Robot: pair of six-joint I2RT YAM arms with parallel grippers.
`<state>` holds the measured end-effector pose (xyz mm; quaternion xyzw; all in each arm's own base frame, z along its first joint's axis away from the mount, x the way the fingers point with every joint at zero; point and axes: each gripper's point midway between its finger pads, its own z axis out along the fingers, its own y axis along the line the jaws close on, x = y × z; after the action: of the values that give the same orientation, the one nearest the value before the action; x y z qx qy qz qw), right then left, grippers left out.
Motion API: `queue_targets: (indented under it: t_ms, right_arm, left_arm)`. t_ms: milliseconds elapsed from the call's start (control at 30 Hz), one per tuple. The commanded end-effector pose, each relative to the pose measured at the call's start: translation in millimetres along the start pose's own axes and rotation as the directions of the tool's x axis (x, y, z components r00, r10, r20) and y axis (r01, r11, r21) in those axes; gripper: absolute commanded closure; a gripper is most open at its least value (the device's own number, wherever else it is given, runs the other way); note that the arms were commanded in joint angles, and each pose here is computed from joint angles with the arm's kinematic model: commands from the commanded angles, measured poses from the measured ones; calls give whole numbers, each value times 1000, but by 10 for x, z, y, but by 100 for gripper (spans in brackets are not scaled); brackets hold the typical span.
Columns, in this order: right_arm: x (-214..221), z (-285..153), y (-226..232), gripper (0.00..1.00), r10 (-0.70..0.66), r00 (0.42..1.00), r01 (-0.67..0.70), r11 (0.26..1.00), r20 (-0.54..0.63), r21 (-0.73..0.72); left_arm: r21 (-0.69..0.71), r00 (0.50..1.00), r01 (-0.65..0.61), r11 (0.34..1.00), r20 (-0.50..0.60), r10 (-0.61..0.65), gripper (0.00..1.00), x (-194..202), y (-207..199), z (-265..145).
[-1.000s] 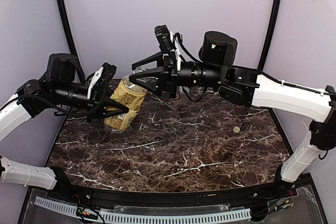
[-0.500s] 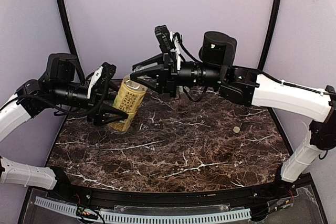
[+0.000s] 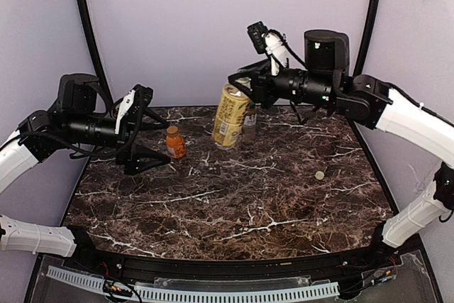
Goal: Unscrew the bottle caps
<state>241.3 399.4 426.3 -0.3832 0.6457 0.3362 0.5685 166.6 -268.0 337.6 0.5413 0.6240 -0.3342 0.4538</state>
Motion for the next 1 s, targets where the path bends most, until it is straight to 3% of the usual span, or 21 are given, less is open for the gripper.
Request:
queue_targets:
  t_ms: [0, 133, 200, 500, 733, 967]
  right_arm:
    - [314, -840, -1420, 100, 70, 985, 44, 782, -158, 621]
    - [636, -1476, -2219, 100, 107, 987, 33, 607, -123, 794]
    - [848, -1648, -2526, 100, 90, 989, 50, 560, -121, 827]
    - [1801, -1846, -3421, 100, 124, 991, -22, 520, -50, 854]
    - [2097, -1847, -3619, 100, 108, 994, -45, 521, -13, 852]
    - [2363, -1750, -3732, 100, 154, 982, 6, 537, -105, 843]
  left_arm:
    - [-41, 1000, -7, 999, -9, 6, 1, 85, 50, -42]
    - [-79, 1000, 2, 997, -14, -3, 1, 151, 123, -54]
    - [-107, 1000, 21, 994, -12, -23, 1, 195, 184, -79]
    - [-214, 993, 120, 970, 17, -119, 1, 419, 400, -276]
    - [-236, 990, 139, 962, 22, -138, 1, 479, 471, -304]
    - [-231, 990, 139, 963, 26, -137, 1, 466, 501, -273]
